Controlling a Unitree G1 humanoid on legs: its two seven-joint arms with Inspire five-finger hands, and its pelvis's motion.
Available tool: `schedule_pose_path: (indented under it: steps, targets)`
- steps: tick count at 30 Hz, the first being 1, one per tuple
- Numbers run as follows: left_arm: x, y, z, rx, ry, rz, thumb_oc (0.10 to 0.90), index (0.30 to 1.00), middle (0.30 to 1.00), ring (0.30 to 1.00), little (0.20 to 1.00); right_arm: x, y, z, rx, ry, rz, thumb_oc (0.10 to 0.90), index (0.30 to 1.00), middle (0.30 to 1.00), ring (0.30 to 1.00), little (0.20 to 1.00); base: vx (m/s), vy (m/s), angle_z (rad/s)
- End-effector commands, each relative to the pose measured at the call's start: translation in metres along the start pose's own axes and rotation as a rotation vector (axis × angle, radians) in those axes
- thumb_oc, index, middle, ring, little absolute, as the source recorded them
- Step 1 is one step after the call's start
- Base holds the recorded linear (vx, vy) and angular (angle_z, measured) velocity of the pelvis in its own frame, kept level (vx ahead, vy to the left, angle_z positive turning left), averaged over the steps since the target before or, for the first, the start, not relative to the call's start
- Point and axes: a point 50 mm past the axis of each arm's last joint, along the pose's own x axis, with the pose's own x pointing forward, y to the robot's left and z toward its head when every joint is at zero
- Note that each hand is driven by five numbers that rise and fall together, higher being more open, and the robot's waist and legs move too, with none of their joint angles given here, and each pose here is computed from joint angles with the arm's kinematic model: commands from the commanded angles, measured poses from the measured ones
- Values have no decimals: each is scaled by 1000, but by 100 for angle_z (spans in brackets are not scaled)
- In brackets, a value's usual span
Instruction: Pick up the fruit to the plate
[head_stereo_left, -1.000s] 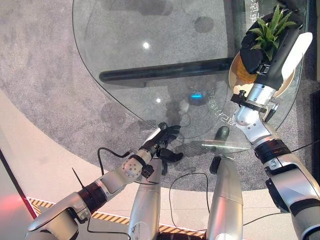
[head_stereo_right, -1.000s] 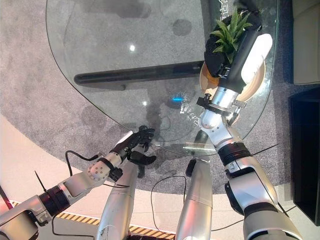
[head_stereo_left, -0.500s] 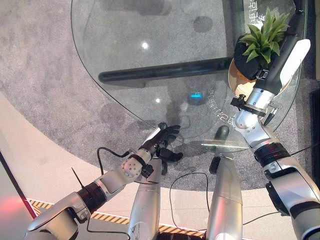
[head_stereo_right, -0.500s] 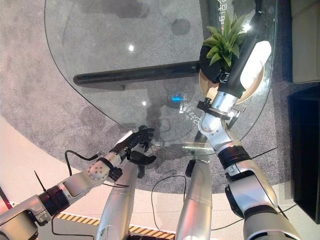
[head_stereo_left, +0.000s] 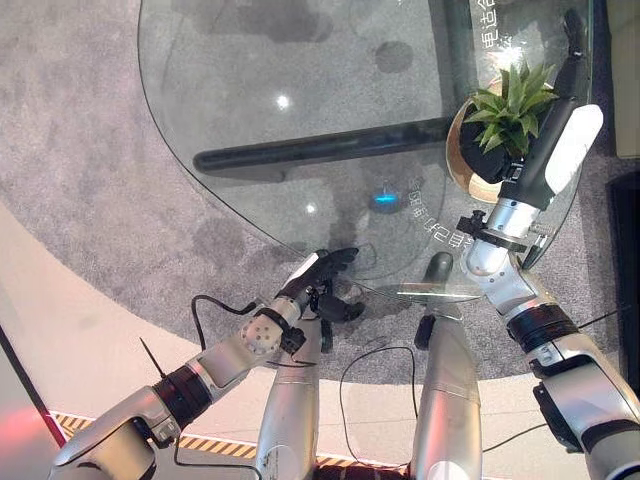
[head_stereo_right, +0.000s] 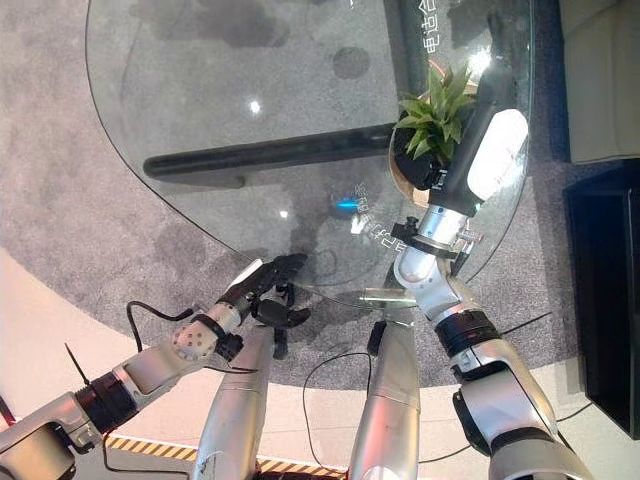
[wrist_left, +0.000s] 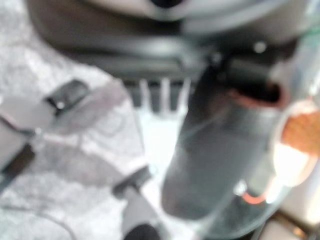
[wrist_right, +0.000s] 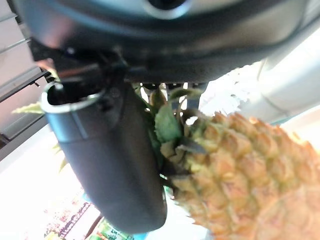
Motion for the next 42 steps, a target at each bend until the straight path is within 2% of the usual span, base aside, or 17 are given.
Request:
schedule_pose_path:
  steps: [1,22,42]
  targets:
    - [-16,-20,15,-40,-116,-73,800,900,900,900,900,30,-25,27,37,-217,-211,800,900,900,900,900,0,0,0]
    - [-23,-15,9,-48,-101,-45,800,900,900,900,900,25,-43,32,-50,-247,-308,800,900,900,900,900,1,1,-1]
    - [-21,-20,6,-71,-92,-42,800,900,900,900,900,35,-40,51,42,-325,-283,800,900,900,900,900,0,0,0]
